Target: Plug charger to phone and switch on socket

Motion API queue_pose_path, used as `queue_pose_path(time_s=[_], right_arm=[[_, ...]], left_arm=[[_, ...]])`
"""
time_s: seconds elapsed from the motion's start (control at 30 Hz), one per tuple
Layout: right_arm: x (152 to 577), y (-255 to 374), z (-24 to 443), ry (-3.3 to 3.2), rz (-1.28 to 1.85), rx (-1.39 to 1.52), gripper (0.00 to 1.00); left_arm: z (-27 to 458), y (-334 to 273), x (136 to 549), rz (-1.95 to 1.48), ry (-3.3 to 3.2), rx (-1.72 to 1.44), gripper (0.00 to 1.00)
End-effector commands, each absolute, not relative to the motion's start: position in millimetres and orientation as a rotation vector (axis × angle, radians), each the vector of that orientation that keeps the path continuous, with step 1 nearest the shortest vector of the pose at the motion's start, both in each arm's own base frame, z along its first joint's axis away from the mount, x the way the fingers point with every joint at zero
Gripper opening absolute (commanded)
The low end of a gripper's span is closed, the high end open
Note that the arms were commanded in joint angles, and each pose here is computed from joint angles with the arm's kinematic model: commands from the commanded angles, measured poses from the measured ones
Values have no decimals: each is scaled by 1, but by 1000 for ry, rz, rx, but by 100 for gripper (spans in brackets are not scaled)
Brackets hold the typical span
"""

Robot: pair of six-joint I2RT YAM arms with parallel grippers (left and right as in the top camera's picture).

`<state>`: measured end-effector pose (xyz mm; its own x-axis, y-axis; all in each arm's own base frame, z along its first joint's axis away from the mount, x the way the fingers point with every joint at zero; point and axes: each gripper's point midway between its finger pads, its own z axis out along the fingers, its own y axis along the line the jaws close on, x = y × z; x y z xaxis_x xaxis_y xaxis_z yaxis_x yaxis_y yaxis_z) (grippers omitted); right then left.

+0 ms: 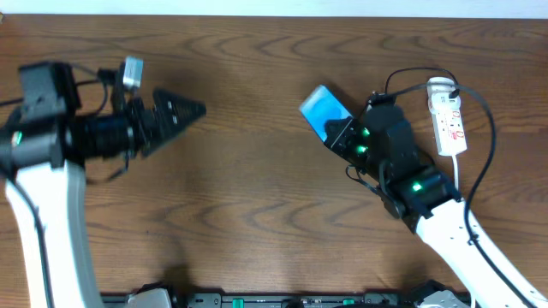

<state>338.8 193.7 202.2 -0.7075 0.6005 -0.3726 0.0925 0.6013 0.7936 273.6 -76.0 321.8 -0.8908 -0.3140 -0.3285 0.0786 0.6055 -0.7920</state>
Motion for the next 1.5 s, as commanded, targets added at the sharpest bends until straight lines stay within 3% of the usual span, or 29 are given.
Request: queue_pose_path(time_s=[0.0, 0.27, 0.47, 0.77, 0.97, 1.27, 1.47], right_arm=[[314, 215, 206, 2149, 1391, 325, 1], [315, 177, 184, 1940, 1572, 494, 1], [314, 176, 185, 1921, 1570, 479, 1], [313, 177, 187, 1917, 1582, 463, 1], [311, 178, 186, 1925, 1589, 457, 1], [314, 177, 186, 1918, 1644, 599, 1], [307, 189, 186, 1940, 1742, 698, 1]], left_arm=[[314, -48, 249, -823, 2455, -207, 98], [329, -44, 173, -565, 2342, -192, 98], [299, -50, 148, -607, 2236, -317, 99], [224, -37, 220, -1010, 1978, -981, 98], [188, -57, 265, -1423, 1821, -1197, 98], [201, -132, 300, -1686, 1835, -931, 98], [175, -172, 305, -1747, 1936, -908, 98]])
